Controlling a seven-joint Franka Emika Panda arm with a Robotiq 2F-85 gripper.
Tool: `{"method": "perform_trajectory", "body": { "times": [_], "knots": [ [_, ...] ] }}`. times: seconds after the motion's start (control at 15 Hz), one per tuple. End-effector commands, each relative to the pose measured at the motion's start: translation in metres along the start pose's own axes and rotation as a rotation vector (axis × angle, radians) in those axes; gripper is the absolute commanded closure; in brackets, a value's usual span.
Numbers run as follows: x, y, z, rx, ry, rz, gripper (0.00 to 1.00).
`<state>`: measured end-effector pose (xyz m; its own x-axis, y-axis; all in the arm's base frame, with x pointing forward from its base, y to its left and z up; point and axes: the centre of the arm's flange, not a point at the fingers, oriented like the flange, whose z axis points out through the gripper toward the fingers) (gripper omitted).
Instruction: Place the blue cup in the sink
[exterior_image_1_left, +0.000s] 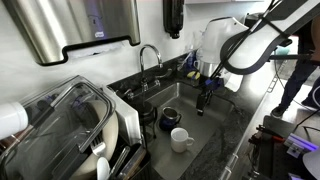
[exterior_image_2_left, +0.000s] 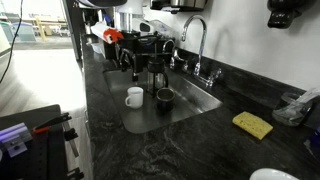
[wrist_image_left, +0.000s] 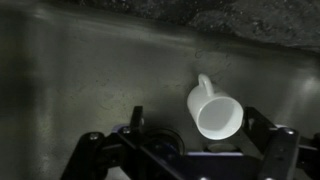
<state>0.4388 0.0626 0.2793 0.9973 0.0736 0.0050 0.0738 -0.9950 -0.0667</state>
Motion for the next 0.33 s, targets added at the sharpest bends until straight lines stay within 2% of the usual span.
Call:
{"method": "perform_trajectory", "body": {
  "times": [0.0, 0.27],
  "knots": [
    [-0.023, -0.011, -0.023, 0.013, -0.028, -0.009, 0.0],
    [-0.026, -0.017, -0.037, -0.003, -0.015, -0.007, 0.0]
  ]
}}
